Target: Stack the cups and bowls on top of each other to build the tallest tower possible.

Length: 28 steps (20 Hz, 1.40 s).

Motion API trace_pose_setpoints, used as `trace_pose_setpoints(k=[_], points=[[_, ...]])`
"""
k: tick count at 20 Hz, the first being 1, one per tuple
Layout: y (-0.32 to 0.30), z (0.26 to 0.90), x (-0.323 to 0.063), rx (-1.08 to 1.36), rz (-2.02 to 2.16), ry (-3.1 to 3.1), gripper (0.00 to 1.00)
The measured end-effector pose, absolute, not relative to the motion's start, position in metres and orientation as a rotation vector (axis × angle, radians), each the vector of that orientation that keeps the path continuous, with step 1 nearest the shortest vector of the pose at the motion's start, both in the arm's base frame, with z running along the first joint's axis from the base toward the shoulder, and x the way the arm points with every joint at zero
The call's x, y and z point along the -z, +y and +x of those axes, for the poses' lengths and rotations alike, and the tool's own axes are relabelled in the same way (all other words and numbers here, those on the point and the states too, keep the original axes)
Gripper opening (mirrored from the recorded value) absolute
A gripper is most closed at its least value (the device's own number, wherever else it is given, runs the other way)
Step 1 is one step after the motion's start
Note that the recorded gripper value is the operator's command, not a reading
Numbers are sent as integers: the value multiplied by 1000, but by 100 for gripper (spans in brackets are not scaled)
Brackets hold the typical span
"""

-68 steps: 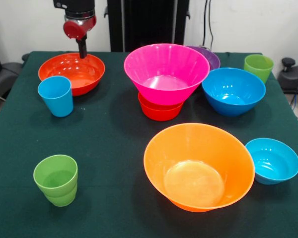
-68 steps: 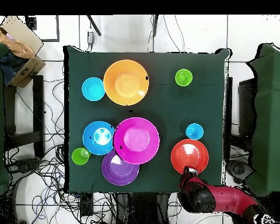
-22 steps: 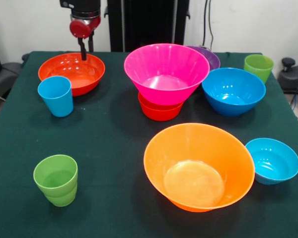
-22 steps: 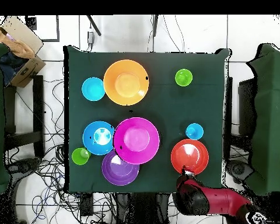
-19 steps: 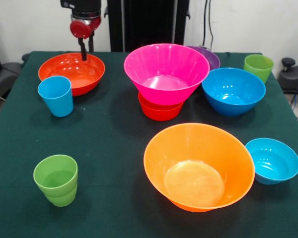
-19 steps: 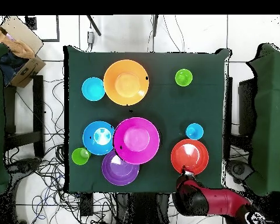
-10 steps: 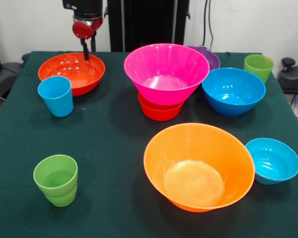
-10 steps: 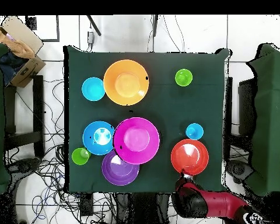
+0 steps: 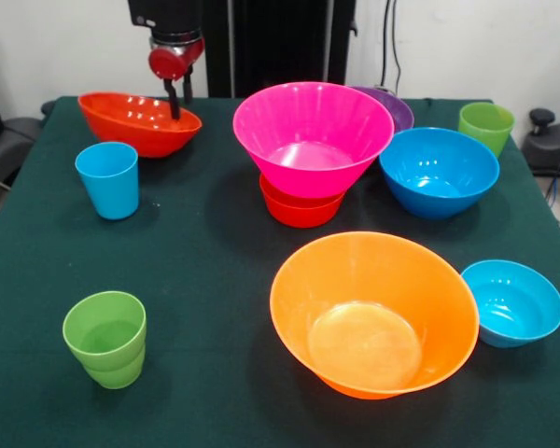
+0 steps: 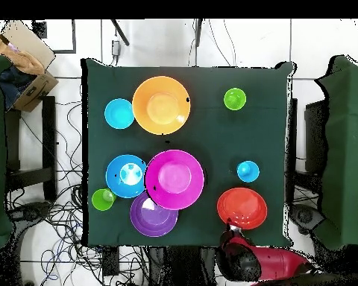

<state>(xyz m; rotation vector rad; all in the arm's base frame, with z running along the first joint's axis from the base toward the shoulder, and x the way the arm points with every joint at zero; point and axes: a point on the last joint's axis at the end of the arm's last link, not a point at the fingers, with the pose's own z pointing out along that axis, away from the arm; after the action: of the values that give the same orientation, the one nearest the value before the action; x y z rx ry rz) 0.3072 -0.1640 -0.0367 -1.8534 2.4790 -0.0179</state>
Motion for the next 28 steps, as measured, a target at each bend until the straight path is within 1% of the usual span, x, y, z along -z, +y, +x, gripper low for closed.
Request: trace_pose_setpoints(k=[5, 17, 23, 28], points=[[-158, 301, 56, 12, -1829, 2459, 100], [-161, 300, 56, 17, -1794, 2465, 100], [-170, 312, 47, 66, -1792, 2455, 100], [-183, 337, 28, 141, -1805, 2434, 100]])
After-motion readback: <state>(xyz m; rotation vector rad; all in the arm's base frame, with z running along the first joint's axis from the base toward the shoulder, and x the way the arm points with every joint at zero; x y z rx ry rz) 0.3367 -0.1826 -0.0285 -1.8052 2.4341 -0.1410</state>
